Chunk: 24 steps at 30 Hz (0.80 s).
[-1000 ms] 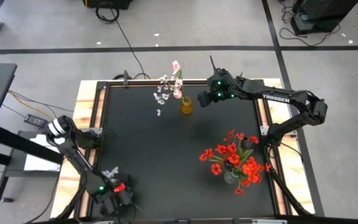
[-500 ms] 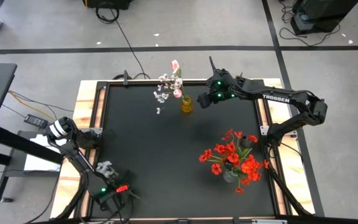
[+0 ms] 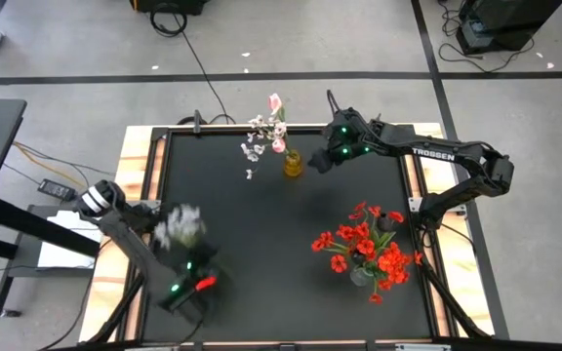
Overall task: Sort flowers into vase by color
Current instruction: Put the white flowers into the yellow vase
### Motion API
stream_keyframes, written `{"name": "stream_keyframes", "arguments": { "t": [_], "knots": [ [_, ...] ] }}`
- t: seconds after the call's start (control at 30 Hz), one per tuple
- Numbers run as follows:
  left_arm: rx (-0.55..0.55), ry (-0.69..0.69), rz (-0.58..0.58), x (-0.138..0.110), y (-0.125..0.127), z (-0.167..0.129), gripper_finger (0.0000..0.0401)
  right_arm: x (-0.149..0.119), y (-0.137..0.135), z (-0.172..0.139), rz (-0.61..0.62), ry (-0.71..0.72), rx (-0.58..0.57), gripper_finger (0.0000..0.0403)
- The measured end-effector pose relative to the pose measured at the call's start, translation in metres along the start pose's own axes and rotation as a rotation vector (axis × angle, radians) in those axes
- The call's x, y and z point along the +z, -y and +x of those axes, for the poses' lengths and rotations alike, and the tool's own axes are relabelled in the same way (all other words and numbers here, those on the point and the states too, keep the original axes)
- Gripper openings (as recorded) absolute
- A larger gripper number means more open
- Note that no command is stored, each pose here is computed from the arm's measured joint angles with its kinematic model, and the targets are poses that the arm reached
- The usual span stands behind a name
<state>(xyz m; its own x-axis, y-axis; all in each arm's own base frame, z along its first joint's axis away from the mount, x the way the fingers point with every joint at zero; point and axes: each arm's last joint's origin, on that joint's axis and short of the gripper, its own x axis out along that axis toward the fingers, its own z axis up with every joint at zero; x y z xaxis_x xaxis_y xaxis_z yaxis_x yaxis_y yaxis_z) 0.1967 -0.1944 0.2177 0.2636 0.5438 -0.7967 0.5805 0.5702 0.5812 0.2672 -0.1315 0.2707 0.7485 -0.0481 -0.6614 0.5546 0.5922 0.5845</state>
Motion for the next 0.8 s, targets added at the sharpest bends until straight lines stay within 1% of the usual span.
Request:
{"name": "stream_keyframes", "arguments": {
  "t": [0.07,0.13,0.27,0.37,0.5,0.63,0.73,0.8],
  "knots": [
    [0.168,-0.095,0.04,-0.008,-0.022,0.005,0.0019,-0.001,-0.002,0.0,0.022,-0.037,0.067,0.0174],
    [0.281,-0.149,0.041,-0.016,-0.046,0.009,0.0019,0.001,-0.007,-0.001,0.028,-0.065,0.172,0.0174],
    [0.363,-0.156,0.079,-0.027,-0.089,0.015,0.0019,0.007,-0.021,-0.003,0.004,-0.093,0.398,0.0174],
    [0.43,-0.158,0.074,-0.035,-0.122,0.019,0.0019,0.01,-0.033,-0.005,-0.052,-0.078,0.524,0.0174],
    [0.487,-0.112,0.072,-0.036,-0.162,0.021,0.0019,0.007,-0.049,-0.004,-0.094,-0.063,0.597,0.0174],
    [0.604,-0.038,0.127,-0.024,-0.196,0.016,0.0019,-0.001,-0.061,-0.002,-0.125,-0.064,0.621,0.0174],
    [0.693,0.028,0.189,-0.015,-0.214,0.008,0.0019,-0.003,-0.071,-0.002,-0.134,-0.044,0.655,0.0174],
    [0.729,0.086,0.218,-0.013,-0.222,0.005,0.0019,-0.005,-0.078,-0.004,-0.144,-0.03,0.697,0.0174]
  ]
}}
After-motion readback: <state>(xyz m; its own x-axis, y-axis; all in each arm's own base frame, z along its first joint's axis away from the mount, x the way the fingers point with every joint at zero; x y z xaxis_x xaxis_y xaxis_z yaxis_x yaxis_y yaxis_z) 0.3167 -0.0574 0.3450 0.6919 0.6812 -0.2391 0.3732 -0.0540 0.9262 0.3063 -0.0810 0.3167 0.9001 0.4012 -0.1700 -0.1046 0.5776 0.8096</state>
